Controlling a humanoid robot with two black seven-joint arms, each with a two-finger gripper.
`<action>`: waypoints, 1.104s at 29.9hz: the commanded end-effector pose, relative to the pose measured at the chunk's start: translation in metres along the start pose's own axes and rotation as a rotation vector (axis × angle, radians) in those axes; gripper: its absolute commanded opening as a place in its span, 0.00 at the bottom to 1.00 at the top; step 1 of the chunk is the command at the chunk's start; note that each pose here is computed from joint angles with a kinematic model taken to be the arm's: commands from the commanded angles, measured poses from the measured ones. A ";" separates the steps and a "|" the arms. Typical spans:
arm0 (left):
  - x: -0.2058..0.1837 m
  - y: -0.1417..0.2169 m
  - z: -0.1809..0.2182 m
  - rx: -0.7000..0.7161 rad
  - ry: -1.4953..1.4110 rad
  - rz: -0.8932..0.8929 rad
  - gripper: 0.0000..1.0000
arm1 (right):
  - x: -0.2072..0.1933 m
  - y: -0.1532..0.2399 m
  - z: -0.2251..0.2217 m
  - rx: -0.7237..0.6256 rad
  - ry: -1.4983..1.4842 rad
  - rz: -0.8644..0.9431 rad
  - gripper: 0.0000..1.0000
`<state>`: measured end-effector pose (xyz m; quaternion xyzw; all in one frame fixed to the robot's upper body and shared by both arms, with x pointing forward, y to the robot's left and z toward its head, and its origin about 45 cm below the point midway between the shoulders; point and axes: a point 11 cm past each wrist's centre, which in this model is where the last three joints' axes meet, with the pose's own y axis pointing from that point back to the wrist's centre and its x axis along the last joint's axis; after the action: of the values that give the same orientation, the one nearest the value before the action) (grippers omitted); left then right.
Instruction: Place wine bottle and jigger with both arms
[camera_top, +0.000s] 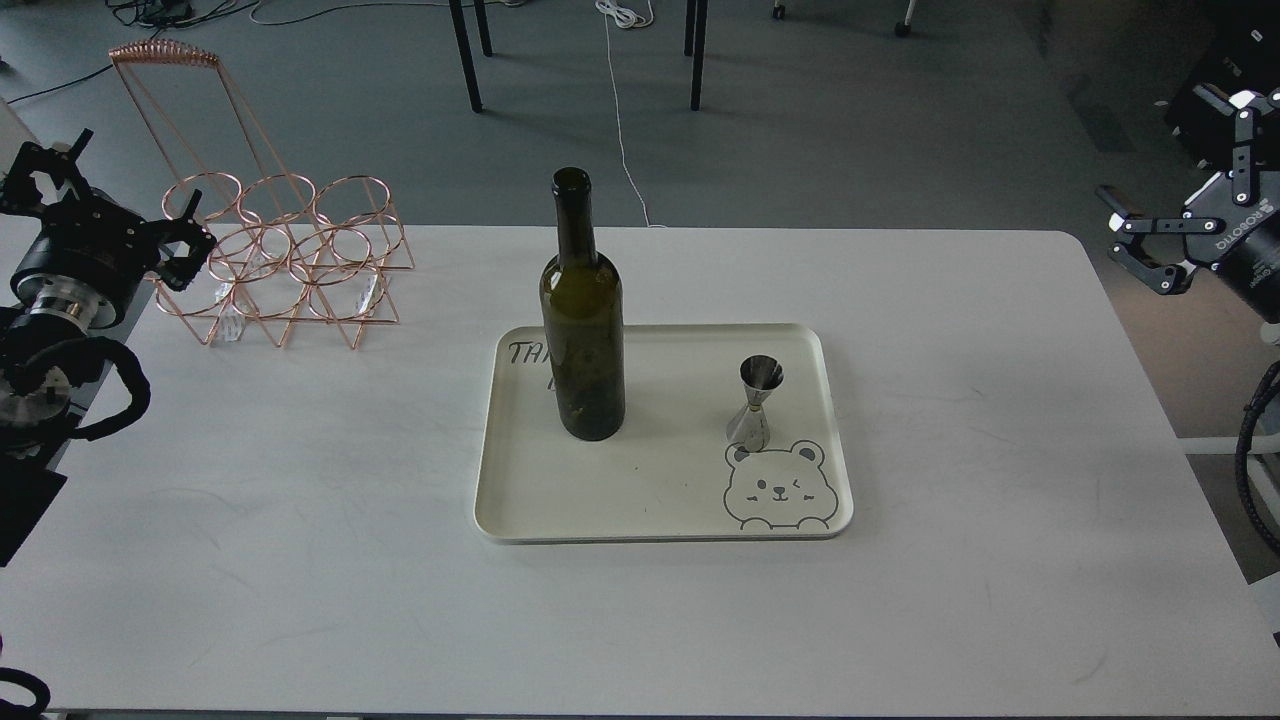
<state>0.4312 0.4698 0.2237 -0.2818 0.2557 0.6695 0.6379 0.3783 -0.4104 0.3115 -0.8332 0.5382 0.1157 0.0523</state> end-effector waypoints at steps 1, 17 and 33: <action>0.001 0.001 -0.002 0.001 0.000 0.002 0.99 | -0.036 -0.008 -0.002 -0.045 0.193 -0.035 0.99; 0.003 0.003 0.005 0.020 -0.034 0.001 0.99 | -0.115 0.010 0.093 -0.181 0.959 -0.369 0.98; -0.001 0.001 0.009 0.004 -0.040 -0.009 0.99 | -0.105 0.008 0.165 -0.186 1.542 -0.596 0.93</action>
<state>0.4292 0.4771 0.2307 -0.2672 0.2422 0.6731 0.6456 0.2979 -0.2892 0.1873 -0.8046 0.1811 -0.4333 -0.3635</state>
